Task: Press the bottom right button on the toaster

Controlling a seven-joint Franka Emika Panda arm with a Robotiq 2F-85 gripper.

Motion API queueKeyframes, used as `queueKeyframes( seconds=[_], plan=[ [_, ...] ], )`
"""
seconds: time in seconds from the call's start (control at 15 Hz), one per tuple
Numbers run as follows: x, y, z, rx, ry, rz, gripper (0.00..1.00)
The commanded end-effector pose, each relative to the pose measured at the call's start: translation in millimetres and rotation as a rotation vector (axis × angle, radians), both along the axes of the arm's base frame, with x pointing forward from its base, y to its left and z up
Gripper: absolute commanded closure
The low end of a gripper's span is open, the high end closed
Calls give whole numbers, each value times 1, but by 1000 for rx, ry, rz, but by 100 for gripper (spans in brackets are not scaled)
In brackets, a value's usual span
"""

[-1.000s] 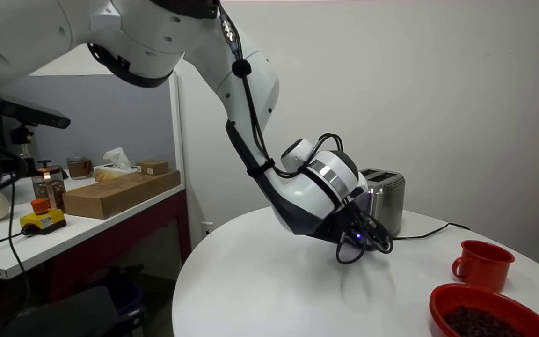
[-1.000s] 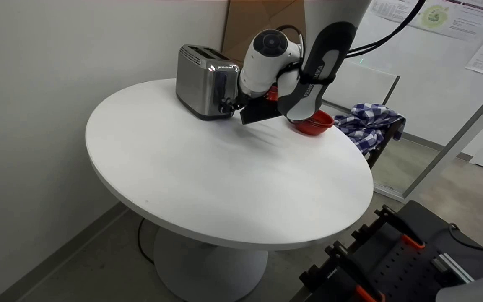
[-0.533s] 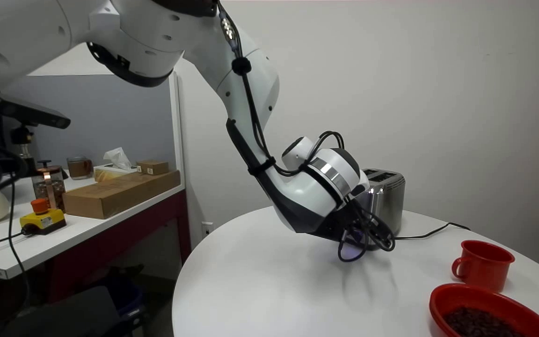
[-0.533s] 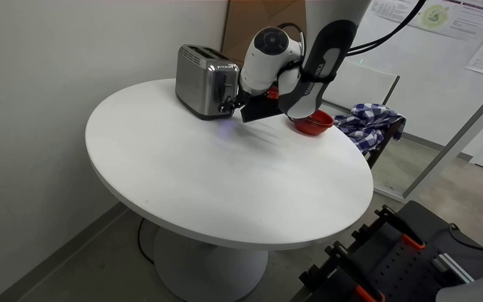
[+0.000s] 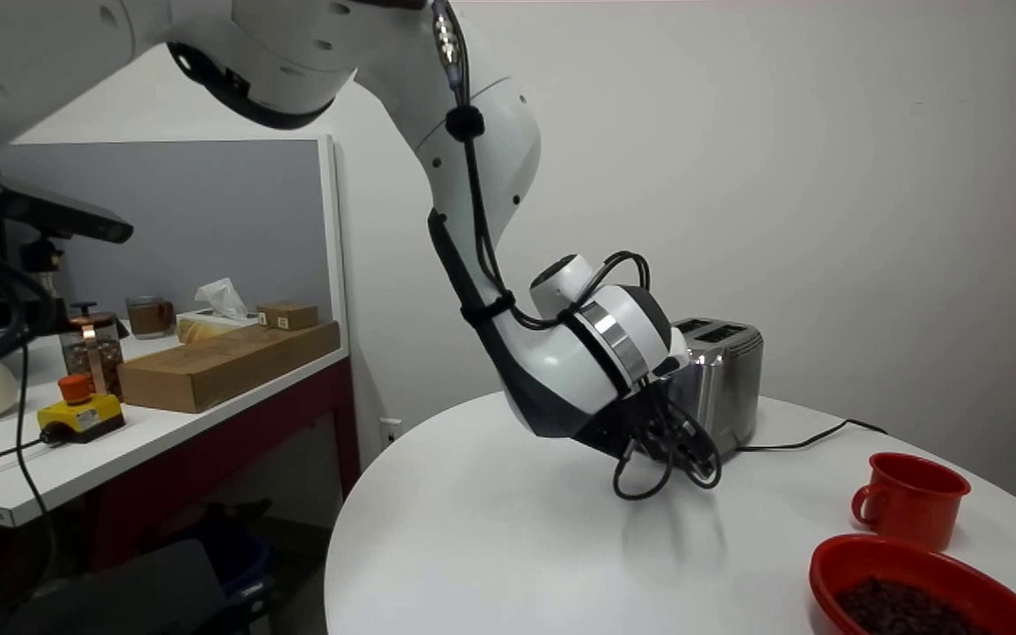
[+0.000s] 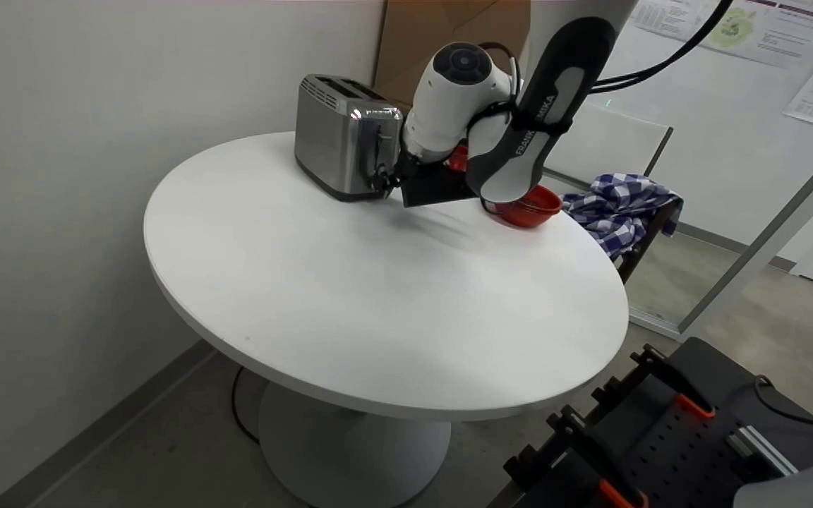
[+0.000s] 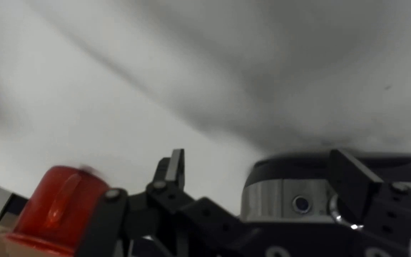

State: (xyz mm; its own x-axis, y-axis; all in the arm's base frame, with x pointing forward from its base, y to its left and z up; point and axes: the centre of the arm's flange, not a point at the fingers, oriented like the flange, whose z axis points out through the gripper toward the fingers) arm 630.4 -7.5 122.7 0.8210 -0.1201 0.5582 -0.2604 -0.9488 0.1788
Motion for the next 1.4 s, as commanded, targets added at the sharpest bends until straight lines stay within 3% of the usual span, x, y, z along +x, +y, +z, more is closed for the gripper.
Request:
queueKeyframes(
  seconds=[0.0, 0.27, 0.6, 0.8, 1.0, 1.33],
  plan=[
    [-3, 5, 40, 145, 126, -13, 0],
    [-34, 19, 71, 242, 268, -26, 0],
    [-67, 40, 121, 341, 526, -45, 0],
    [-80, 38, 162, 380, 611, -24, 0],
    [-95, 29, 205, 360, 644, 26, 0],
    [-124, 22, 253, 255, 694, 118, 0]
  ],
)
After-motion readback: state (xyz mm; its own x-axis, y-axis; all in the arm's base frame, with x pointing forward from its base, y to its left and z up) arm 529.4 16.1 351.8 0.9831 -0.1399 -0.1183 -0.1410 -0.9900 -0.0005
